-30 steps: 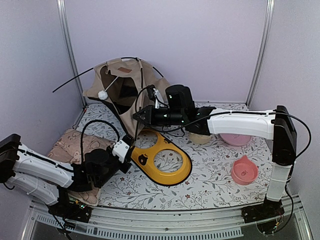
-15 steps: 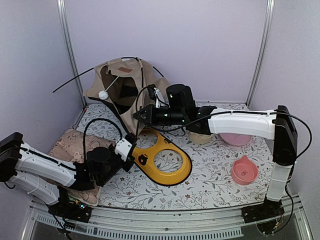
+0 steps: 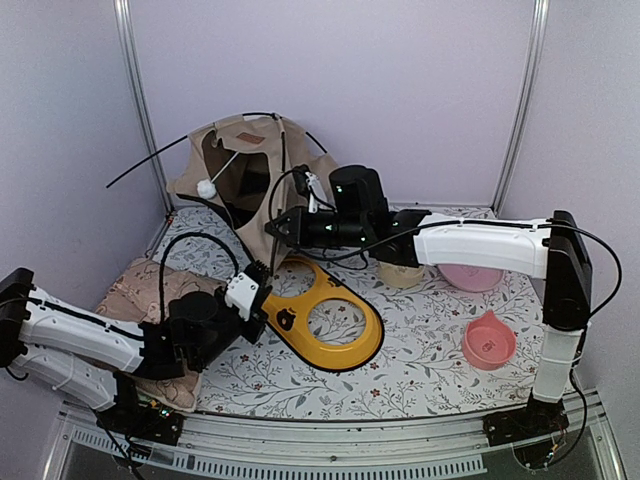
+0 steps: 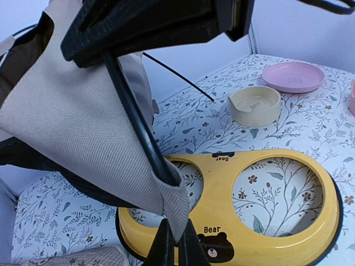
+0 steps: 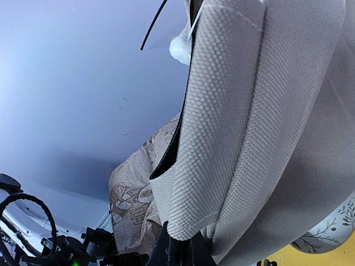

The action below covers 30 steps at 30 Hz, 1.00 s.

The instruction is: Set up the pet tent

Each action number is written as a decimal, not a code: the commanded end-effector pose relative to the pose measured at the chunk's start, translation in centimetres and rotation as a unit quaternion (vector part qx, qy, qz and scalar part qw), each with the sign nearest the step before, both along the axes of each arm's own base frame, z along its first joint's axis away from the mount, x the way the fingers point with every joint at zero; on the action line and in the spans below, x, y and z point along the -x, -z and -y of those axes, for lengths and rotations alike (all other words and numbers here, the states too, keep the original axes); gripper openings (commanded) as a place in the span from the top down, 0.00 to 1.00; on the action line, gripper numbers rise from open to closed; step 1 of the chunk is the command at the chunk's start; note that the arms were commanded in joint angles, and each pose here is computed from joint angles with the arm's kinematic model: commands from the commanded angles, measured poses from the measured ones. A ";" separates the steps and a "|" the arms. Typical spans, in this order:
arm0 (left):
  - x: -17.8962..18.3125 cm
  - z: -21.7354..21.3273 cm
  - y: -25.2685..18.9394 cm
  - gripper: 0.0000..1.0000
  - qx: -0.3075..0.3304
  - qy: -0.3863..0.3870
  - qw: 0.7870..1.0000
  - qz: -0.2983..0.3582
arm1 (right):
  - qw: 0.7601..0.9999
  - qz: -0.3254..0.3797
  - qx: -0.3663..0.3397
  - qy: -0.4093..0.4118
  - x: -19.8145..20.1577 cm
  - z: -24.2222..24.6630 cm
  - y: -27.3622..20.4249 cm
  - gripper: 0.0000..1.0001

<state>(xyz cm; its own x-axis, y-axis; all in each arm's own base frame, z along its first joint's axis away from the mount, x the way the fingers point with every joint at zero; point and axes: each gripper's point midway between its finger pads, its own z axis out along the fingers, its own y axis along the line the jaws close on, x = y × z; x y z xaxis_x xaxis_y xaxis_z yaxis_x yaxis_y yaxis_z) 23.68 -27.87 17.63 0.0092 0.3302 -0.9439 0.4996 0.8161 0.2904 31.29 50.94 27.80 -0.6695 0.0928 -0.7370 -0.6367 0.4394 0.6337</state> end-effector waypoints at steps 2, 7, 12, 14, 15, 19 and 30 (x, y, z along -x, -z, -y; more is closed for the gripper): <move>2.3 2.3 -0.9 1.00 0.032 0.059 0.997 -0.025 | 0.996 0.065 -0.027 0.057 -4.0 0.7 -2.7 1.00; 2.6 2.7 -1.4 1.00 0.049 0.068 0.996 -0.034 | 0.997 0.054 -0.023 0.051 -3.9 0.2 -1.4 1.00; 2.2 2.4 -1.9 1.00 0.076 0.064 0.994 -0.047 | 0.997 0.052 -0.018 0.045 -3.0 -0.3 -0.8 1.00; 2.0 2.5 -2.1 1.00 0.087 0.065 0.992 -0.056 | 0.998 0.052 -0.015 0.043 -2.5 -0.4 -0.6 1.00; 2.0 2.5 -2.2 1.00 0.092 0.065 0.992 -0.059 | 0.998 0.052 -0.013 0.041 -2.3 -0.5 -0.4 1.00; 1.9 2.8 -3.3 1.00 0.112 0.073 0.989 -0.068 | 0.998 0.047 -0.001 0.041 -1.8 -0.6 0.9 1.00; 1.8 1.6 -6.3 0.82 0.184 0.073 0.975 -0.098 | 0.996 0.064 0.031 0.060 -1.7 0.7 1.5 1.00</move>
<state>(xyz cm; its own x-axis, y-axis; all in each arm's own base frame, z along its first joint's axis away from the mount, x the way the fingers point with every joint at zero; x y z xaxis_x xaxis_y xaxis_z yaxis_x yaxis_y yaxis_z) 22.67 -27.82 18.09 -0.1891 0.1575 -0.9692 0.5722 0.8198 0.0215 30.93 52.06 26.07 -0.6384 0.0963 -0.7637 -0.6545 0.4542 0.6044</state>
